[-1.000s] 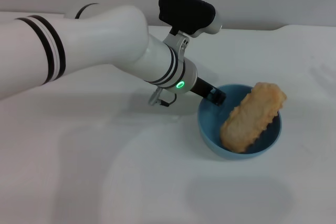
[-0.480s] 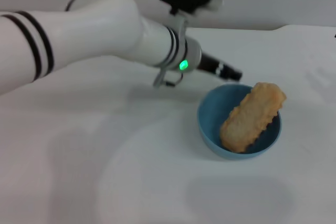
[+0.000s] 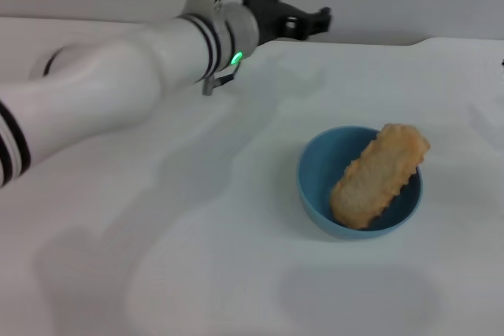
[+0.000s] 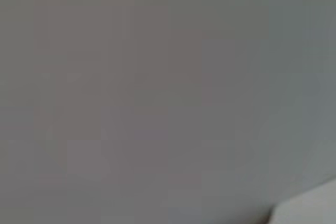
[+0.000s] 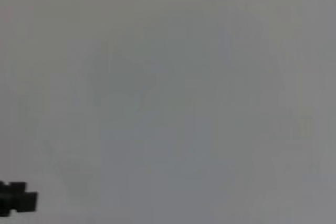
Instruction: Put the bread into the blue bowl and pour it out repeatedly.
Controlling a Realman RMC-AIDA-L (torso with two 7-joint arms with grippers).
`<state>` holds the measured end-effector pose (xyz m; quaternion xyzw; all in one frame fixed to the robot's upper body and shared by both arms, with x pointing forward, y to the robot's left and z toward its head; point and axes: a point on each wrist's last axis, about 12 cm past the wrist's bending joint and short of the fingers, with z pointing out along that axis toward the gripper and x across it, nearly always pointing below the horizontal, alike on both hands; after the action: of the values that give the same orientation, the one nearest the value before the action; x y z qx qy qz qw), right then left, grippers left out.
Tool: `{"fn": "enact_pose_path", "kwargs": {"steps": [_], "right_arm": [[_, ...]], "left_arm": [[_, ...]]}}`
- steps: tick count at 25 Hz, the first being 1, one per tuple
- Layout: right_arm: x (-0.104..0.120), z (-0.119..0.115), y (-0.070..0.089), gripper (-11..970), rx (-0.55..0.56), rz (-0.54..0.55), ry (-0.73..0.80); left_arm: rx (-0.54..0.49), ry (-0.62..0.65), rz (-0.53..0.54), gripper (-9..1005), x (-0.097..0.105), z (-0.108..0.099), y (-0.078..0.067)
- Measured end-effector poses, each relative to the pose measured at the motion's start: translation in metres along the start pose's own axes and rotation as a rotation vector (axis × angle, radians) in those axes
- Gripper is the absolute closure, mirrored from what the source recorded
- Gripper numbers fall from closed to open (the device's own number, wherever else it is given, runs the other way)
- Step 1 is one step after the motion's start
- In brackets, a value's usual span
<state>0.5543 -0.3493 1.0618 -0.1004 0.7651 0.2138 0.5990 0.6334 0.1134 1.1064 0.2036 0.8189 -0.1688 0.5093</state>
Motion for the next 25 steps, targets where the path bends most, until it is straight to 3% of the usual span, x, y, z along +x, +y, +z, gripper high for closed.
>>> {"fn": "enact_pose_path", "kwargs": {"steps": [8,15,16,25], "right_arm": [[0.011,-0.001,0.002,271,0.076,-0.021,-0.102],[0.032,-0.007,0.003,271,0.294,-0.146,-0.203],[0.036,-0.009,0.003,271,0.368,-0.144,-0.227],[0.041,-0.018,0.000,271,0.469,-0.048,-0.288]], "left_arm": [[-0.103,-0.132,0.071,139,0.025,-0.007,0.007],[-0.141,-0.225,0.047,138,0.048,-0.019,0.010],[-0.147,-0.231,0.044,138,0.051,-0.020,0.011],[-0.153,-0.291,0.041,138,0.070,-0.033,0.008]]}}
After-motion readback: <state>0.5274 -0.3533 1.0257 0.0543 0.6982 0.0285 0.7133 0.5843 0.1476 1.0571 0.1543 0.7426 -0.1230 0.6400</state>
